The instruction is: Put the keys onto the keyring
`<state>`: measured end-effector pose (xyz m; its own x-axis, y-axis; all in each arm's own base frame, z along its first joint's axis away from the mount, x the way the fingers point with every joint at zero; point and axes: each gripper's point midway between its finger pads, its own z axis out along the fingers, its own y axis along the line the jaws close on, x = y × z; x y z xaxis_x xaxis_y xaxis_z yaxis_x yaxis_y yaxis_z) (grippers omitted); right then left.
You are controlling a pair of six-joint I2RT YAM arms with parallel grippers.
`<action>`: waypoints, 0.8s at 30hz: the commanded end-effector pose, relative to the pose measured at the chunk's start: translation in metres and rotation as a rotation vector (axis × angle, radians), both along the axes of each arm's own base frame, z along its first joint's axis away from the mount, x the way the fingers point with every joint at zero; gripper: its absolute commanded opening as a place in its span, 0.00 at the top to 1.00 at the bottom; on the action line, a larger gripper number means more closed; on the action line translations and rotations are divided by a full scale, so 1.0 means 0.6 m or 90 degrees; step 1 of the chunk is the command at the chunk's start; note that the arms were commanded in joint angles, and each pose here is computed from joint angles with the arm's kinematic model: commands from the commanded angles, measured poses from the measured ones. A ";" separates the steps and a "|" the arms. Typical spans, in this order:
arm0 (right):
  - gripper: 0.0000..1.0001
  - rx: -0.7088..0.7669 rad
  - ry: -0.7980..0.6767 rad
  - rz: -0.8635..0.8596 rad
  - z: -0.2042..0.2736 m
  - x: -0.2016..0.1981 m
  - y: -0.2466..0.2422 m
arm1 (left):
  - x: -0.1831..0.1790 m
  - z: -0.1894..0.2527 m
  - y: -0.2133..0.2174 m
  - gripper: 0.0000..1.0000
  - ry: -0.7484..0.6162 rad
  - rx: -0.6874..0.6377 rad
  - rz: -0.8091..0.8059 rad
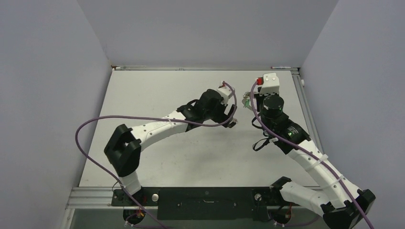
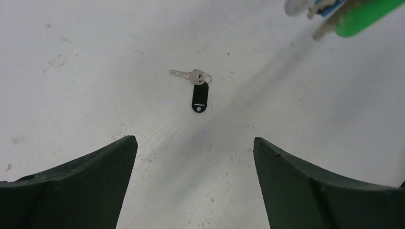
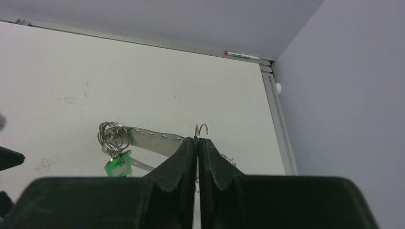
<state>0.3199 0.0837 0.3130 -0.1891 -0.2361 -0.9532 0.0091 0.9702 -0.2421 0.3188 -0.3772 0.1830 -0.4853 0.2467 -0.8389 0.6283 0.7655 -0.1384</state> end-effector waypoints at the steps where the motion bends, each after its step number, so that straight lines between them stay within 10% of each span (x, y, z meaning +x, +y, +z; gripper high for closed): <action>1: 0.95 0.023 -0.086 -0.100 0.081 -0.018 -0.058 | 0.027 0.018 -0.076 0.11 -0.081 0.015 -0.118; 24: 0.95 0.074 -0.136 -0.065 0.107 -0.046 -0.064 | 0.080 -0.161 -0.169 0.44 0.018 0.139 -0.381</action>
<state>0.2931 0.0451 0.3597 -0.0646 -0.1566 -0.9855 0.1493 0.9750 -0.1647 0.3760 -0.4798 0.0873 -0.2688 0.6121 -0.7437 0.9274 0.3730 -0.0282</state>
